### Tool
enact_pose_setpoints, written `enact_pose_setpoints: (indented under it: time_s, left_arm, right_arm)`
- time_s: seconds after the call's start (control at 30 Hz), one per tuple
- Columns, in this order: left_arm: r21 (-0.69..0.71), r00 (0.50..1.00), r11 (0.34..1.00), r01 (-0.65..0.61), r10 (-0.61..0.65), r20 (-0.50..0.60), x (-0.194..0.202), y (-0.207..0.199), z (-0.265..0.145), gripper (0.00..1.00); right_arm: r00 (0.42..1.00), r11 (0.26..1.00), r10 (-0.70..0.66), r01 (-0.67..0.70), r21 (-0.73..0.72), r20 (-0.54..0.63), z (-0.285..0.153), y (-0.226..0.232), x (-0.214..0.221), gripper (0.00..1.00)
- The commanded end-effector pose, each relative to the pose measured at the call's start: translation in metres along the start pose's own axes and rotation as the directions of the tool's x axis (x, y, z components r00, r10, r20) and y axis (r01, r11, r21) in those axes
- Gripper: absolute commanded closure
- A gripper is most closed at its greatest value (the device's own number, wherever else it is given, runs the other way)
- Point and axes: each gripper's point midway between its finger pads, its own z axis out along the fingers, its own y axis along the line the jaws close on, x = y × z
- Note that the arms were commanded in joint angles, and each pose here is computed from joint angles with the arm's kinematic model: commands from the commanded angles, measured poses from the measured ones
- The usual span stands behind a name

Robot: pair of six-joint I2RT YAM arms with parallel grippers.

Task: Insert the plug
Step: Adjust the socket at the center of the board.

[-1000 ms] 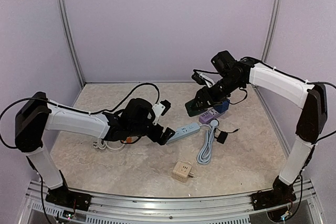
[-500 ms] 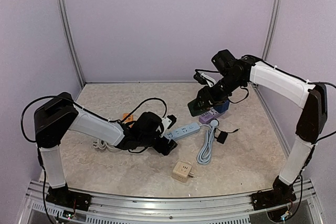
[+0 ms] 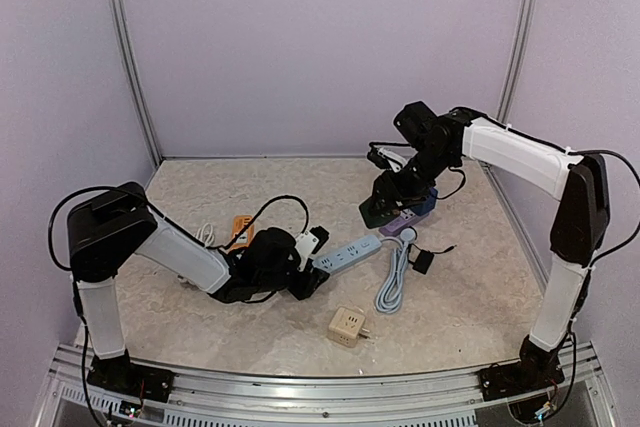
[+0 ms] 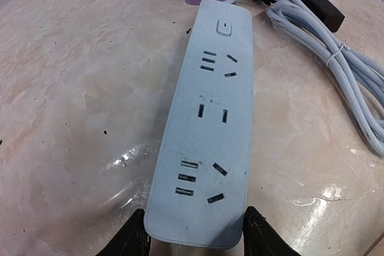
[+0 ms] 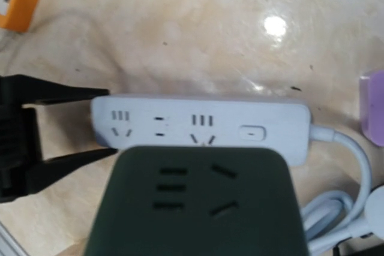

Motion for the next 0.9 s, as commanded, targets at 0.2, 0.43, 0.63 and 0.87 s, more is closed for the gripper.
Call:
enact_pose_setpoints:
  time_s: [0.2,0.43,0.63,0.87]
  left_arm:
    - [-0.01,0.997,0.998,0.068,-0.069,-0.02,0.003,-0.011,0.013,0.5]
    - [-0.042,0.991,0.997,0.063,-0.068,-0.112,0.016,-0.014,0.022,0.58]
    - [-0.03,0.987,0.996,0.079,-0.082,-0.139,0.012,-0.019,0.02,0.62]
    - [-0.056,0.985,0.996,0.065,-0.073,-0.159,0.016,-0.02,0.016,0.67]
  right_arm:
    - [0.996,0.997,-0.031,0.038,0.071,-0.089,0.028,-0.003,0.011,1.0]
    - [0.993,0.994,-0.076,0.083,0.075,-0.095,0.034,0.007,0.009,1.0]
    - [0.988,0.991,-0.069,0.085,0.105,-0.141,0.041,0.003,0.02,1.0]
    - [0.982,0.986,-0.081,0.104,0.128,-0.172,0.044,0.002,0.025,1.0]
